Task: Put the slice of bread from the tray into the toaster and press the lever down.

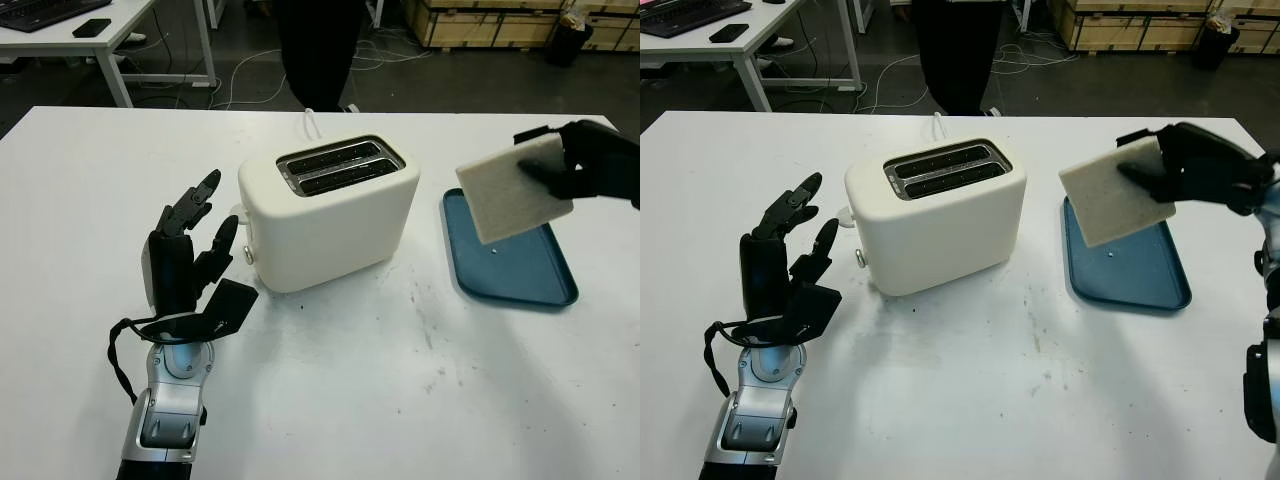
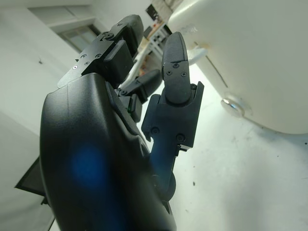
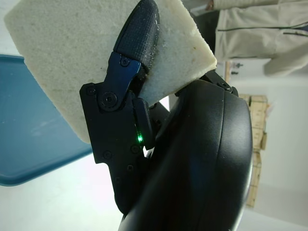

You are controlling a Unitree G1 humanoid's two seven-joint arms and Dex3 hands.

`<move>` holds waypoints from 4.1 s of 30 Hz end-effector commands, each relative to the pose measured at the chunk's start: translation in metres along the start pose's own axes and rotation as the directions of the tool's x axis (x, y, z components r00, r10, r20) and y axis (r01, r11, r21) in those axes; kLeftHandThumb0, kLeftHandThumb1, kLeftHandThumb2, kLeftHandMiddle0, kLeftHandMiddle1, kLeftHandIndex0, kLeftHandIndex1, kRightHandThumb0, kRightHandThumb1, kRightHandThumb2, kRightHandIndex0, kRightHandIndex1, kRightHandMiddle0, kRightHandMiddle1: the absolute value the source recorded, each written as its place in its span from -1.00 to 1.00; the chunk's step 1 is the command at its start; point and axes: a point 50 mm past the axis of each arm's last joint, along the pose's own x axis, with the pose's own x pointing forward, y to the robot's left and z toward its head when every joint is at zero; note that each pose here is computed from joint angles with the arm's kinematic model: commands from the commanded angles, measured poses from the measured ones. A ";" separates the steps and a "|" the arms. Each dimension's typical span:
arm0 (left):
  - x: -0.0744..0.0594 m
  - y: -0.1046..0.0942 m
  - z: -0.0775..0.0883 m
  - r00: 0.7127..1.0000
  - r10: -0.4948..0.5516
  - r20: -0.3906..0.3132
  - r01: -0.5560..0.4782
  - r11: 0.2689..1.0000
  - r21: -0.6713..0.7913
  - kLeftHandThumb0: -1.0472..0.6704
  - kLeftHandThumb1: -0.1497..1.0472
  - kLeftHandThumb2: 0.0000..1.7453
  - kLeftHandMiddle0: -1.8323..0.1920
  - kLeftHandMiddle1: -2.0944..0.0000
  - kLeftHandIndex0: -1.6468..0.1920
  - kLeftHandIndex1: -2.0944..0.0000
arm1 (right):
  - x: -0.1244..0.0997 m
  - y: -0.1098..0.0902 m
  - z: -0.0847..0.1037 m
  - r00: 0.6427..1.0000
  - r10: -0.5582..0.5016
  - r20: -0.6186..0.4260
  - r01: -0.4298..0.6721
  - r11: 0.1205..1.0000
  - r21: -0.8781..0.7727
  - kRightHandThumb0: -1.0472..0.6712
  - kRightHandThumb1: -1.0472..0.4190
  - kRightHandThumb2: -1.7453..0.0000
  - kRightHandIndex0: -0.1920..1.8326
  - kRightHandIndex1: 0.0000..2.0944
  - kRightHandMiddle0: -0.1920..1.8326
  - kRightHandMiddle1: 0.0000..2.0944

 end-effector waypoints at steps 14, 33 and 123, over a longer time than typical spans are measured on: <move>0.001 0.002 0.000 1.000 0.007 0.012 -0.007 1.000 0.011 -0.21 0.79 -0.63 0.46 0.13 0.09 0.99 | 0.028 -0.057 0.099 0.972 -0.083 0.219 0.123 0.977 -0.177 -0.57 -0.83 0.36 0.05 0.67 -0.24 0.67; -0.002 0.003 -0.002 1.000 -0.003 0.002 0.003 1.000 -0.003 -0.20 0.79 -0.60 0.48 0.13 0.10 1.00 | 0.085 -0.014 0.160 0.932 0.089 0.350 0.018 0.957 -0.291 -0.30 -0.83 0.37 0.15 0.67 -0.14 0.67; -0.003 -0.003 -0.002 1.000 0.010 0.013 -0.010 1.000 -0.003 -0.23 0.79 -0.62 0.45 0.14 0.09 0.99 | 0.112 0.038 0.155 0.951 0.210 0.228 0.008 0.718 -0.696 -0.27 -0.83 0.43 -0.06 0.56 -0.20 0.49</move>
